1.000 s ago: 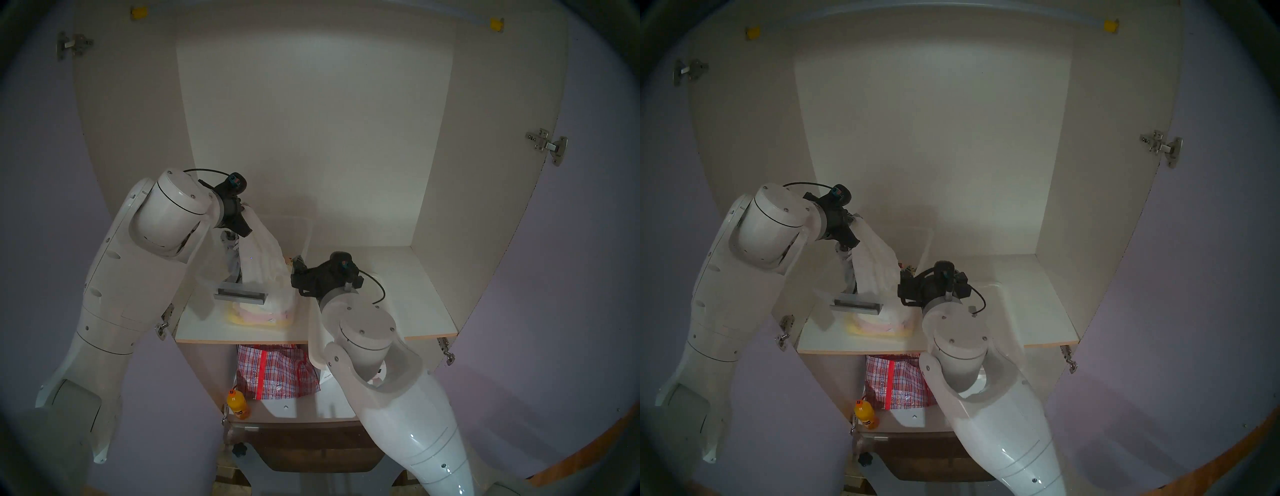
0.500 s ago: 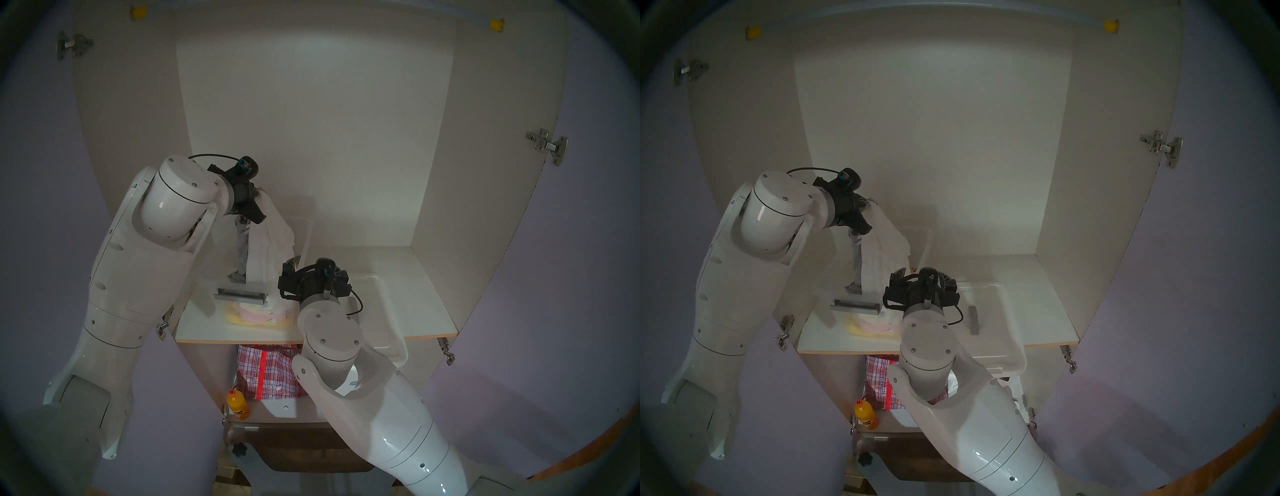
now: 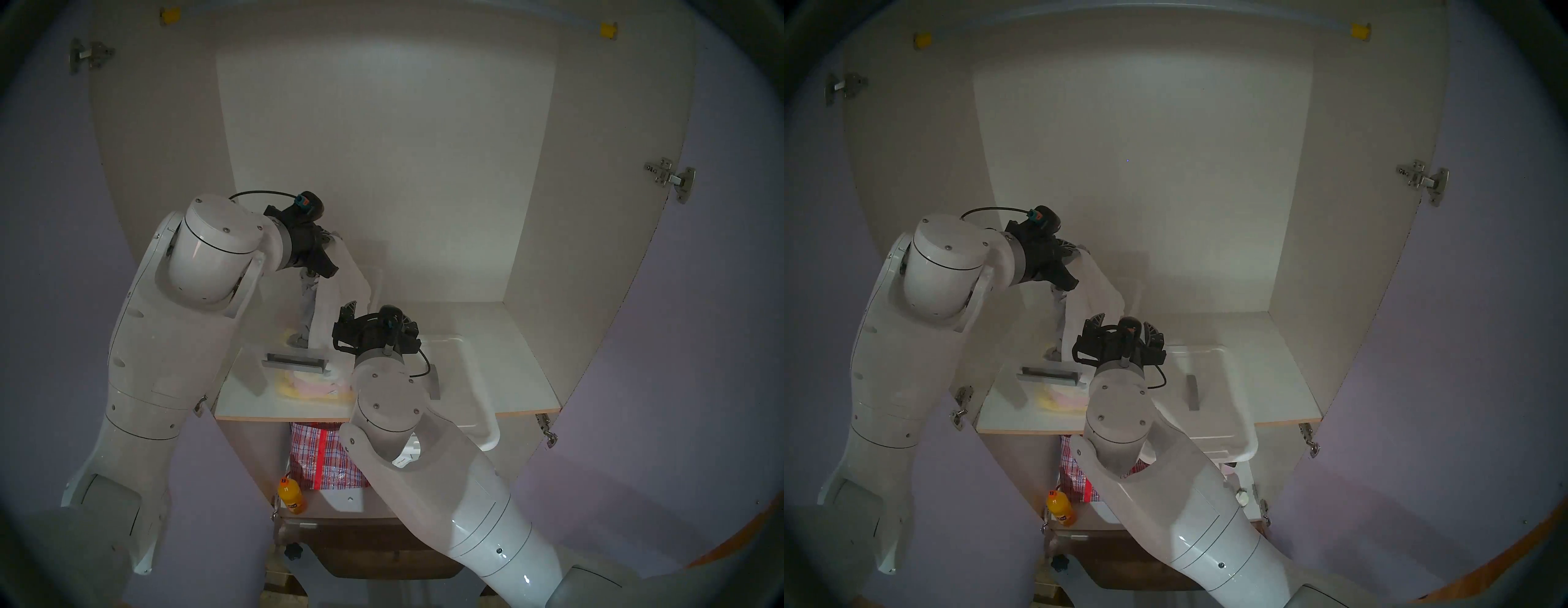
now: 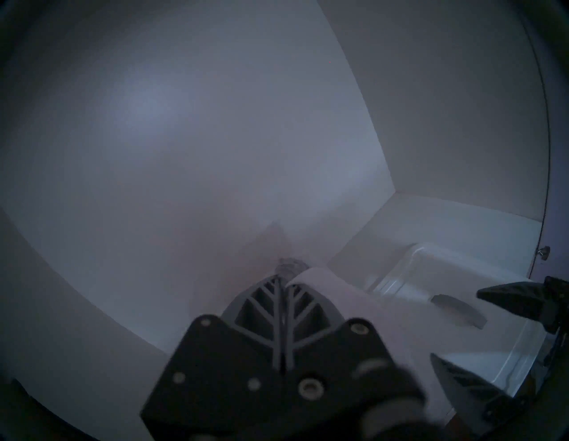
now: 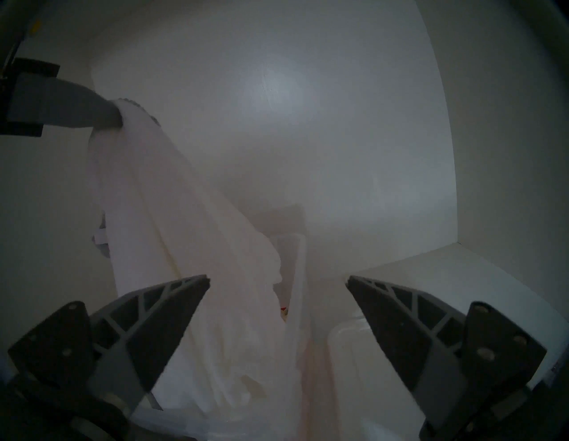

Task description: Take clothing out of the storage bin and put the lid back on the bin

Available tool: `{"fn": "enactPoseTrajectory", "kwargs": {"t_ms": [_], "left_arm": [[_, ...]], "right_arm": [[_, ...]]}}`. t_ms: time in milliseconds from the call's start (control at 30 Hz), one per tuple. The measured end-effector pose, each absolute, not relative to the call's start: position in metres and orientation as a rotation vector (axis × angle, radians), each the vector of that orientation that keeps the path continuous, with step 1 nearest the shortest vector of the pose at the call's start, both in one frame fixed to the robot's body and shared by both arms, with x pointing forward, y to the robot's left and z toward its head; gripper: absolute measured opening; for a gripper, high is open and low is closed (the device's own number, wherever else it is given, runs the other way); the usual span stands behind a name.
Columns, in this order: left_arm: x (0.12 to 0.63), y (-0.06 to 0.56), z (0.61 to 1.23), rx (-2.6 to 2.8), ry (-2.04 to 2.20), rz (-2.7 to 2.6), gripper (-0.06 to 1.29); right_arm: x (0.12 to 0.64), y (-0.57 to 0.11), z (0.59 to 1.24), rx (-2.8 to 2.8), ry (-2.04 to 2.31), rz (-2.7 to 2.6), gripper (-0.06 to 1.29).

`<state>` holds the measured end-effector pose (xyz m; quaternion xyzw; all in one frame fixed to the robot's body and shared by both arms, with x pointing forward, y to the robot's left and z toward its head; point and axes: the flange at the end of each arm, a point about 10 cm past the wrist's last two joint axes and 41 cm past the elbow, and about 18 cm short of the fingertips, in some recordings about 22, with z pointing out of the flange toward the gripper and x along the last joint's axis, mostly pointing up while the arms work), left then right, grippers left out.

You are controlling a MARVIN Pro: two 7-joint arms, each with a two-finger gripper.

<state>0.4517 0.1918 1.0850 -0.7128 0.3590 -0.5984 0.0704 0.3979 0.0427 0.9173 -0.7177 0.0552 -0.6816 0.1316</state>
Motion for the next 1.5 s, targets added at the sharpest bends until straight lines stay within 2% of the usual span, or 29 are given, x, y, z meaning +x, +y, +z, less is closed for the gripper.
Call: {"fn": "enactPoseTrajectory", "kwargs": {"t_ms": [600,1367,1400,1467,1500], "left_arm": [[0.450,0.188,1.085,-2.201,1.102,-1.864,-0.01],[0.442,0.187,1.097,-2.223,1.110,-1.976,-0.01],[0.442,0.187,1.097,-2.224,1.108,-1.979,-0.01],[0.440,0.188,1.098,-2.224,1.106,-1.987,-0.01],[0.440,0.188,1.098,-2.224,1.106,-1.991,-0.01]], "right_arm": [[0.411,0.065,0.953,-1.953,0.244,-2.028,1.23],[0.450,0.099,0.942,-1.935,0.281,-2.150,1.22],[0.451,0.100,0.942,-1.930,0.292,-2.155,1.09],[0.452,0.102,0.945,-1.898,0.339,-2.169,0.31],[0.452,0.103,0.946,-1.884,0.360,-2.179,0.02]]}}
